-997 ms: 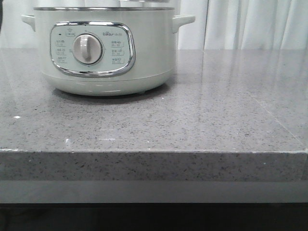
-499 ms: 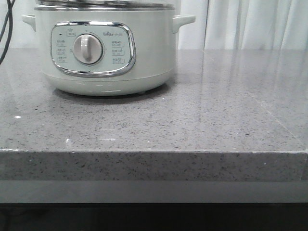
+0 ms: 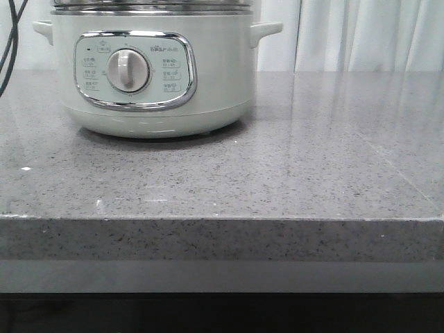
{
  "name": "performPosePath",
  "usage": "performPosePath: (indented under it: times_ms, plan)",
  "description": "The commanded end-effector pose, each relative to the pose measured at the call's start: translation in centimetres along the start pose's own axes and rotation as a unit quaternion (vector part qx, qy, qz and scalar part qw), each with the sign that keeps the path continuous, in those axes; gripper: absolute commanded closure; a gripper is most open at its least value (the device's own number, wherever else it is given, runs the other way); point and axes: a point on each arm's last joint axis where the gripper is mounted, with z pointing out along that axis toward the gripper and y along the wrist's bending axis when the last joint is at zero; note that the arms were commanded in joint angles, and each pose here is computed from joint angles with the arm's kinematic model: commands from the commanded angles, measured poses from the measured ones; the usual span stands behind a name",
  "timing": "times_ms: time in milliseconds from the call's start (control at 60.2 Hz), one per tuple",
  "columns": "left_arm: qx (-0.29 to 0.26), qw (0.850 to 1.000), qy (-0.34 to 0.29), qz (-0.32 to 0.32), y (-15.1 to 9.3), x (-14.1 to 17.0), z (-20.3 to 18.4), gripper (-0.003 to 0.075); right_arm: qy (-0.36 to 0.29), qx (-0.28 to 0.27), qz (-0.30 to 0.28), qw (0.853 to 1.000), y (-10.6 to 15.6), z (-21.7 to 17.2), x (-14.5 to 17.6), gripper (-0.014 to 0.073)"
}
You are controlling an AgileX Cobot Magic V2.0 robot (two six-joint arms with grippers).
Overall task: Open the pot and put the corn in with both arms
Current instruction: 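Lower the glass lid back onto the pot with the left gripper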
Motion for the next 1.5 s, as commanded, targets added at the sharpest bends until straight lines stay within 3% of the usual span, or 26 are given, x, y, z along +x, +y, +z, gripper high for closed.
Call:
performPosePath:
  times_ms: [0,432,615,731,914,1197,1330,1479]
  plan:
    - [0.0,0.994,-0.11,0.008,-0.3,-4.2,-2.2,0.0513,-0.054,0.003,-0.004,0.999,0.0,-0.6,-1.5,0.0013]
    - [-0.002,0.994,-0.105,0.027,-0.3,-4.2,-2.2,0.05,-0.054,0.003,-0.004,0.999,0.0,-0.6,-1.5,0.0013]
    - [-0.003,0.994,-0.105,0.034,-0.3,-4.2,-2.2,0.0293,-0.054,0.003,-0.004,0.999,0.0,-0.6,-1.5,0.0013]
    - [-0.002,0.993,-0.112,0.034,-0.4,-4.8,-3.0,0.0259,-0.054,0.003,-0.004,0.999,0.0,-0.6,-1.5,0.0013]
    - [0.003,0.992,-0.121,0.035,-0.8,-6.9,-6.9,0.0259,-0.054,0.003,-0.004,0.999,0.0,-0.6,-1.5,0.0013]
    - [0.006,0.993,-0.097,0.059,-1.4,-9.9,-18.4,0.0259,-0.054,0.003,-0.004,0.999,0.0,-0.6,-1.5,0.0013]
    - [0.008,0.994,-0.087,0.061,-1.5,-9.2,-23.0,0.0259,-0.054,0.003,-0.004,0.999,0.0,-0.6,-1.5,0.0013]
    - [0.007,0.995,-0.084,0.061,-1.3,-6.1,-26.3,0.0259,-0.054,0.003,-0.004,0.999,0.0,-0.6,-1.5,0.0013]
